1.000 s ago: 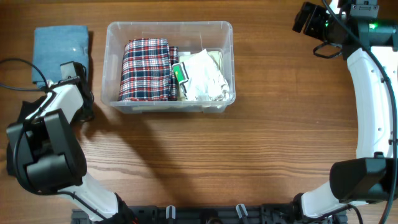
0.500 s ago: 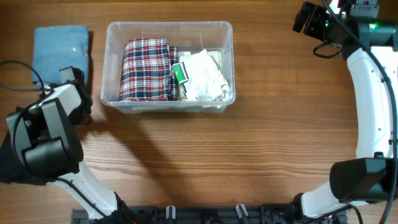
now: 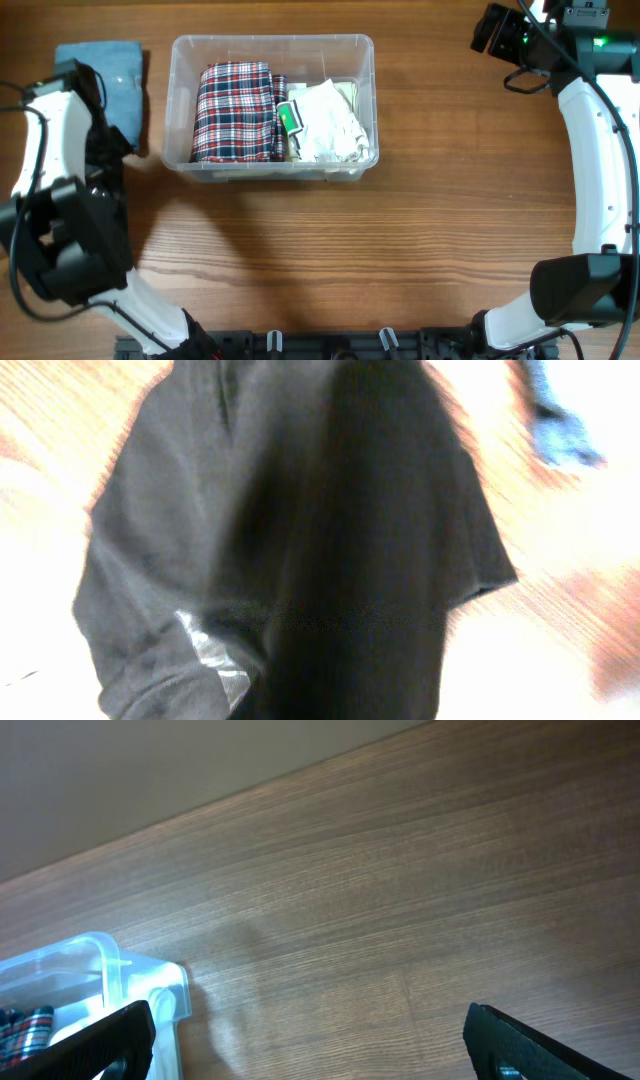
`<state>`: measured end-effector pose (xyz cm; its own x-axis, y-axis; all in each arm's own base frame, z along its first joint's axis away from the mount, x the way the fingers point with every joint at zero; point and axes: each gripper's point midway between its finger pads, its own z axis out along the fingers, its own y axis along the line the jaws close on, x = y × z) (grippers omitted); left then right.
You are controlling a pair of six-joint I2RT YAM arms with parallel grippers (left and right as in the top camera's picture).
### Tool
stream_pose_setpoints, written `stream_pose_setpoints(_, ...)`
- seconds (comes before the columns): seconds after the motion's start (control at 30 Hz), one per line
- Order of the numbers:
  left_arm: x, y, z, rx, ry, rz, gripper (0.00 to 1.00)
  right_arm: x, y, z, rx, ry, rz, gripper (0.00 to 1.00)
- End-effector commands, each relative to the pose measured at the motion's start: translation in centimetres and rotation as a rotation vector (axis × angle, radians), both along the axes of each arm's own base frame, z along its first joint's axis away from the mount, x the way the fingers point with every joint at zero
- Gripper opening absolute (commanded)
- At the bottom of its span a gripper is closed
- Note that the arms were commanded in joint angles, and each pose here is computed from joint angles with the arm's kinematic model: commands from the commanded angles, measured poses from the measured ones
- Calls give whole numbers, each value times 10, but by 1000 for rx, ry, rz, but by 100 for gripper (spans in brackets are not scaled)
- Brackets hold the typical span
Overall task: Pack container
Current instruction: 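Reach the left gripper to the black shirt and grasp it, then lift the black shirt and carry it over the bin's right half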
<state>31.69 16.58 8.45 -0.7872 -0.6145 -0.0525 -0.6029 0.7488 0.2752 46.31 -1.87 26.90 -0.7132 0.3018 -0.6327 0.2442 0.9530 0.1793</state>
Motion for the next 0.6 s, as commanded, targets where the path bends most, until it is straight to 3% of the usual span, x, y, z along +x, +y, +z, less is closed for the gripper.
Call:
stream_pose_setpoints(0.0, 25, -30, 98, -76, -310, -101, 4, 1, 2, 4, 15, -12, -3, 100)
stream_pose_setpoints(0.13, 17, -79, 163, -172, -524, -264, 4, 1, 2, 4, 15, -12, -3, 100)
stream_pose_setpoints(0.4, -34, -147, 270, -168, -871, -697, 4, 1, 2, 4, 15, -12, -3, 100)
stream_pose_setpoints(0.47, -36, -190, 291, -336, -1003, -900, 4, 1, 2, 4, 15, -12, -3, 100)
stream_pose_setpoints(0.57, -25, -215, 300, -505, -1078, -1009, 4, 1, 2, 4, 15, -12, -3, 100)
